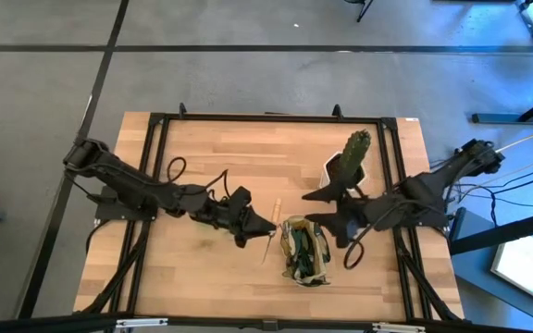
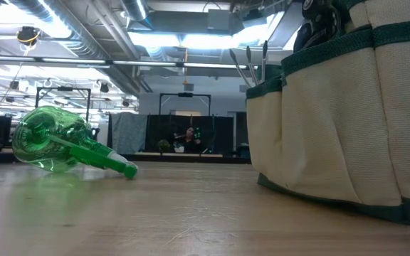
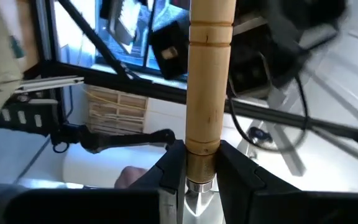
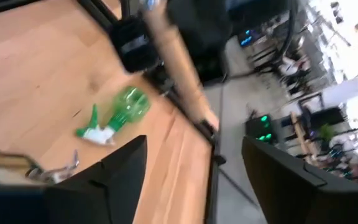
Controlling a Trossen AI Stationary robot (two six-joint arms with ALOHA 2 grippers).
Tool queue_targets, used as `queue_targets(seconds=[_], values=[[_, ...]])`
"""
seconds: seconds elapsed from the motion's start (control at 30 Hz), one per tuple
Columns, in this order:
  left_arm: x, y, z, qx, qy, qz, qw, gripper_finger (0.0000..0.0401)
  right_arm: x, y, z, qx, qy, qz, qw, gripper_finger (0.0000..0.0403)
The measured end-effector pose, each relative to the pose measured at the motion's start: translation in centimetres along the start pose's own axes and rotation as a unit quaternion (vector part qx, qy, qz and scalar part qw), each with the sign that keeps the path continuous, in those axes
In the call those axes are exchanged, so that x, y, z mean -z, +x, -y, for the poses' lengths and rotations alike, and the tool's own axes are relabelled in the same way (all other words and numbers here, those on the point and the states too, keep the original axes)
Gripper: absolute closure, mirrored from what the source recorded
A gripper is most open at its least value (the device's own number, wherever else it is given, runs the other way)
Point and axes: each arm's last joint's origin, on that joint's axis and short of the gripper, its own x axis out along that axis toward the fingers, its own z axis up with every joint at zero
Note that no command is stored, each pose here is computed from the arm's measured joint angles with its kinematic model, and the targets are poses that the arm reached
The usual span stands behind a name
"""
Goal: Pick & Place Garden tools in Gardening bag
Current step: Put the hand trowel into the side pocket of the white bag
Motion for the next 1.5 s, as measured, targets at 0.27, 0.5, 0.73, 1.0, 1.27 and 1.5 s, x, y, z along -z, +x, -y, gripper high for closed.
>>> queue_targets(seconds=[0.27,0.5,0.73,1.0,1.27,1.5], values=[[-0.7,1.0,-0.8,0.026,-0.031,0.003,0.999,0.0347,-1.6,2.6,-1.2,0.010,-0.046,0.039,0.998,0.0126],[-1.0,1.0,-0.8,0.029,-0.026,0.014,0.999,0.0347,-1.9,5.0,-2.8,0.021,-0.067,0.019,0.997,0.0126],[-0.8,1.0,-0.8,0.033,-0.019,0.015,0.999,0.0347,-2.0,6.9,-3.2,0.046,-0.067,0.010,0.997,0.0130],[-0.5,1.0,-0.9,0.031,-0.021,0.012,0.999,0.0347,-2.1,6.8,-2.9,0.074,-0.062,0.000,0.995,0.0147],[-0.6,1.0,-0.9,0.032,-0.015,0.013,0.999,0.0347,-2.2,6.8,-2.9,0.062,-0.046,0.017,0.997,0.0191],[-0.8,1.0,-0.8,0.032,-0.014,0.016,0.999,0.0347,-2.3,6.8,-3.0,0.060,-0.037,0.018,0.997,0.0232]])
